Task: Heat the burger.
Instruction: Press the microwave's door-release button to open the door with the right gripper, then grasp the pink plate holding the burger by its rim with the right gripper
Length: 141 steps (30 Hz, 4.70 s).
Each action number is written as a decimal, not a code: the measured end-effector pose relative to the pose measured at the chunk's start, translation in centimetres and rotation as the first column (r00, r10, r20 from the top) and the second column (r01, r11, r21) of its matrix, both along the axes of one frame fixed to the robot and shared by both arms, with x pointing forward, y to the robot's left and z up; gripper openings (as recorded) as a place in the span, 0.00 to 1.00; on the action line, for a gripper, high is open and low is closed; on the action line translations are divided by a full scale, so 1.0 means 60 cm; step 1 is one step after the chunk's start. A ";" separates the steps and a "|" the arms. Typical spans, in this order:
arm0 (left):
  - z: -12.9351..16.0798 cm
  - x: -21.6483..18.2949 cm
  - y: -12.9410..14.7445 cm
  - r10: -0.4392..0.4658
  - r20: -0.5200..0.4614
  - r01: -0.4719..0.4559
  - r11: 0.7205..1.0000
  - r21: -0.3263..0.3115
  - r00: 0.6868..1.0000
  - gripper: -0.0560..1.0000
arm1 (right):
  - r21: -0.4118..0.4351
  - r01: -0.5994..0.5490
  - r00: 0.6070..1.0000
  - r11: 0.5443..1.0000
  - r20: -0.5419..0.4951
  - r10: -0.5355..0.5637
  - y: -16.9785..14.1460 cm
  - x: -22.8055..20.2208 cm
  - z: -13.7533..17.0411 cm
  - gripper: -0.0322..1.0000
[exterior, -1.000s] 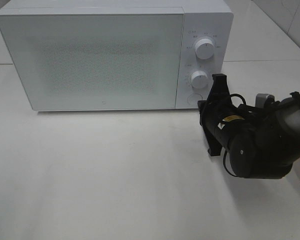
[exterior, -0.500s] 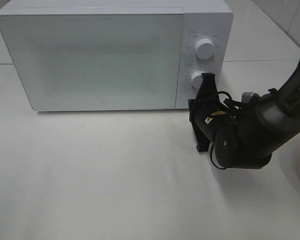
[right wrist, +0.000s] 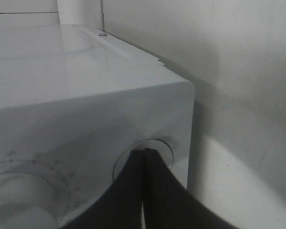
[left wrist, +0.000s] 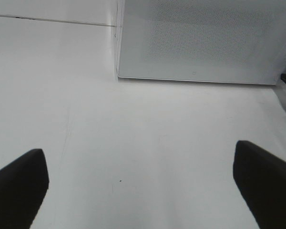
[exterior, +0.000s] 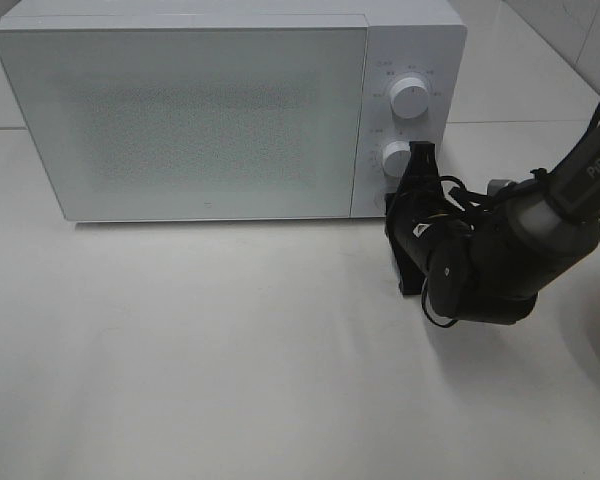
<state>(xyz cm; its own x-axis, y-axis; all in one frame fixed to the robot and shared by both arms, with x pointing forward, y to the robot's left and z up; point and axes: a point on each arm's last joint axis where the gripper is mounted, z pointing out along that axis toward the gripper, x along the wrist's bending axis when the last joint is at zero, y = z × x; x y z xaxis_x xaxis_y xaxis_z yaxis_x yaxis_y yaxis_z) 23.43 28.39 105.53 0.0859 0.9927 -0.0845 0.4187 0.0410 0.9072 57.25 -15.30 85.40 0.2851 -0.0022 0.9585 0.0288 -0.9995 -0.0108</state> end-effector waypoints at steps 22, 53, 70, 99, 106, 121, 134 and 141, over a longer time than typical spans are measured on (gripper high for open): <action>0.000 0.000 0.000 0.000 0.000 0.000 1.000 0.000 1.000 0.97 | 0.012 -0.007 1.000 1.000 -0.028 0.007 0.000 0.014 0.000 0.05; 0.000 0.000 0.000 0.000 0.000 0.000 1.000 0.000 1.000 0.97 | 0.005 0.041 0.999 0.999 -0.034 -0.041 0.013 0.038 -0.006 0.05; 0.000 0.000 0.000 0.000 0.000 0.000 1.000 0.000 1.000 0.97 | -0.002 0.039 0.997 0.999 -0.060 -0.039 0.014 0.039 -0.008 0.05; 0.000 0.000 0.000 0.000 0.000 0.000 1.000 0.000 1.000 0.97 | -0.025 -0.033 0.989 0.999 -0.149 0.028 -0.024 -0.032 0.007 0.05; 0.000 0.000 0.000 0.000 0.000 0.000 1.000 0.000 1.000 0.97 | -0.037 -0.071 0.989 0.997 -0.133 0.065 -0.040 -0.065 0.043 0.05; 0.000 0.000 0.000 0.000 0.000 0.000 1.000 0.000 1.000 0.97 | -0.111 -0.307 0.931 0.945 -0.243 0.274 -0.042 -0.126 0.101 0.05; 0.000 0.000 0.000 0.000 0.000 0.000 1.000 0.000 1.000 0.97 | -0.319 -0.559 0.810 0.765 -0.405 0.424 -0.045 -0.163 0.134 0.05; 0.000 0.000 0.000 0.000 0.000 0.000 1.000 0.000 1.000 0.97 | -0.392 -0.715 0.690 0.579 -0.524 0.499 -0.042 -0.179 0.145 0.05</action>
